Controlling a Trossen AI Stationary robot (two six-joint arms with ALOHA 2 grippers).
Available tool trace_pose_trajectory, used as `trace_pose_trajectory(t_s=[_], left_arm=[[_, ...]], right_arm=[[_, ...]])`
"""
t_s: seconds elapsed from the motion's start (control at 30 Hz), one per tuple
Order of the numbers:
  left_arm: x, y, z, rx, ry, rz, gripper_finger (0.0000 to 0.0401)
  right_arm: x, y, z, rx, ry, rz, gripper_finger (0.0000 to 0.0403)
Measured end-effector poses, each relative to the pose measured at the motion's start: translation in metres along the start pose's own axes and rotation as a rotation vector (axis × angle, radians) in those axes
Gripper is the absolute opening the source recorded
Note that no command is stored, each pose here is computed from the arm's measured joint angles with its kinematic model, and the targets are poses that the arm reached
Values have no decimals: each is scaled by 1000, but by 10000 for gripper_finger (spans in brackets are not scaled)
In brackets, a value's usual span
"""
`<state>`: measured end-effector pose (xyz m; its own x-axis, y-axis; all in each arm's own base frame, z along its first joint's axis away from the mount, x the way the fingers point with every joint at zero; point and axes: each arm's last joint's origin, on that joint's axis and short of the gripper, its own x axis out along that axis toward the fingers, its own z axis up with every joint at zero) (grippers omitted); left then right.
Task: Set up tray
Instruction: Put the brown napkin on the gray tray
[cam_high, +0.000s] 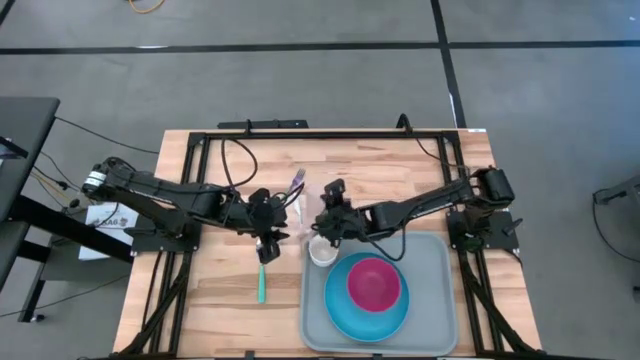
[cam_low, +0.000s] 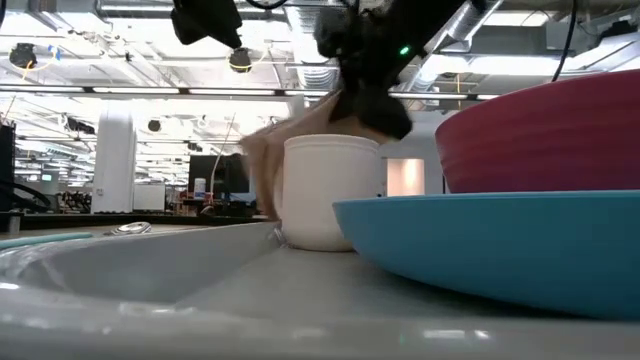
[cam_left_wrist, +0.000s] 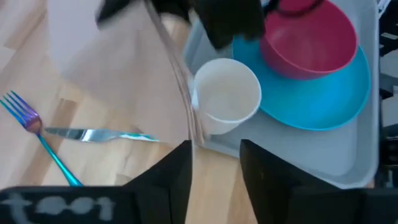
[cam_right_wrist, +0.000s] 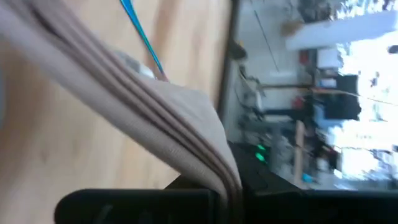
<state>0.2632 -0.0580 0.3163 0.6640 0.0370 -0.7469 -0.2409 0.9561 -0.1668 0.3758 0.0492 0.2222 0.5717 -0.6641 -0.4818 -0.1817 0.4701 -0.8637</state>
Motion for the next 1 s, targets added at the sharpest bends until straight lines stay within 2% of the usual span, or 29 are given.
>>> trace_pose_trajectory(t_s=[0.13, 0.33, 0.4, 0.47, 0.57, 0.63, 1.0], left_arm=[[0, 0, 0, -91, 4, 1, 138], [0, 0, -1, -109, 10, 0, 133], [0, 0, -1, -107, 11, 0, 130], [0, -1, -1, -105, 11, -1, 128], [0, -2, -2, -100, 13, -4, 127], [-1, -3, -3, -93, 16, -5, 127], [-2, -7, -7, -80, 27, -4, 127]], right_arm=[[-23, -21, -17, 54, 57, -30, 7], [-72, -61, -48, 336, 26, -36, 3], [-91, -67, -62, 378, 23, -8, 3], [-110, -69, -76, 355, -4, 91, 4], [-139, -60, -90, 266, -82, 325, 3], [-154, -51, -96, 270, -111, 419, 2], [-223, 24, -117, 275, -160, 590, 1]])
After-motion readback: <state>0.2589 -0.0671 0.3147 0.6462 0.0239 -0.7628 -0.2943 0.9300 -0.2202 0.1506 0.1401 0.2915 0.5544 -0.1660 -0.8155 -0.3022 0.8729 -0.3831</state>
